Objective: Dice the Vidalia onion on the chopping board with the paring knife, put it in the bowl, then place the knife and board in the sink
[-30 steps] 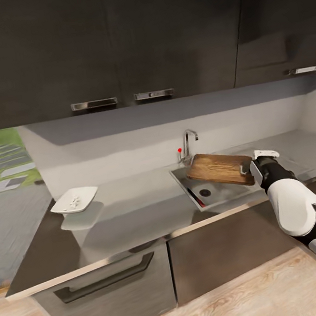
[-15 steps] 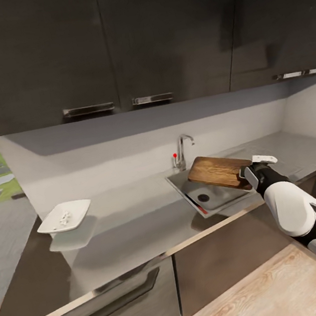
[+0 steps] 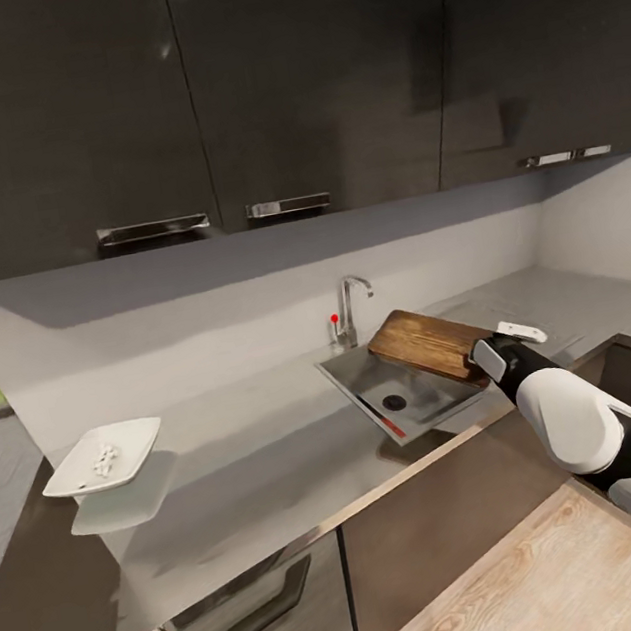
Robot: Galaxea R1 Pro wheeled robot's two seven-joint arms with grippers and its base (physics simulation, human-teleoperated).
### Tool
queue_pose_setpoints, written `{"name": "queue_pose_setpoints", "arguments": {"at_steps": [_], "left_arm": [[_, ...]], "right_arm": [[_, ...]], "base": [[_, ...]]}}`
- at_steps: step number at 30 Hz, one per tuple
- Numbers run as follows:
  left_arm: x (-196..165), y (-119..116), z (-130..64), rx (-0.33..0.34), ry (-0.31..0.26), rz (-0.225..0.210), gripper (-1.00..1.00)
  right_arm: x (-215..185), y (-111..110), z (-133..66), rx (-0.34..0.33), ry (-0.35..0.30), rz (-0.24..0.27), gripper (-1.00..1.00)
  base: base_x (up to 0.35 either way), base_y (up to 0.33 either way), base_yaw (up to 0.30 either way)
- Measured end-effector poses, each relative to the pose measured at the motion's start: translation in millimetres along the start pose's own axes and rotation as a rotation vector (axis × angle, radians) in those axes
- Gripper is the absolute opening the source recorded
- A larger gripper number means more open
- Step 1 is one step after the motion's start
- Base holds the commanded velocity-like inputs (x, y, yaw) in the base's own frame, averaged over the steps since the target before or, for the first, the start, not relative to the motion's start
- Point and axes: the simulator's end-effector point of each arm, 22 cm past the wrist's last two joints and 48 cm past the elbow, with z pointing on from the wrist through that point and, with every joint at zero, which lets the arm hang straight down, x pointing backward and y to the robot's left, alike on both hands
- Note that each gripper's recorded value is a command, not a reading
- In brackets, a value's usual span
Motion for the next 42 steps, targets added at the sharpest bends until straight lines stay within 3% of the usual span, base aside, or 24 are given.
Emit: {"name": "queue_pose_setpoints", "arguments": {"at_steps": [9, 22, 27, 31, 42], "left_arm": [[0.1, 0.0, 0.0, 0.0, 0.001, 0.0, 1.0], [0.2, -0.3, 0.0, 0.001, 0.001, 0.0, 1.0], [0.1, -0.2, -0.1, 0.001, 0.0, 0.0, 1.0], [0.1, 0.3, -0.1, 0.0, 0.0, 0.0, 1.0], [-0.7, 0.0, -0.1, 0.001, -0.001, 0.0, 1.0]], "right_arm": [[3.1, 6.4, -2.4, -0.005, 0.005, -0.011, -1.0], [22.4, 33.0, -17.4, 0.019, 0.025, -0.024, -1.0], [23.2, 32.0, -17.6, 0.025, 0.026, -0.024, -1.0], [23.8, 21.6, -18.3, 0.074, 0.023, -0.029, -1.0], [37.4, 24.2, -18.9, 0.074, 0.047, -0.025, -1.0]], "base": [[0.0, 0.0, -0.001], [0.005, 0.02, 0.0], [0.098, 0.237, 0.0], [0.128, 0.251, 0.0], [0.064, 0.098, -0.132]]}}
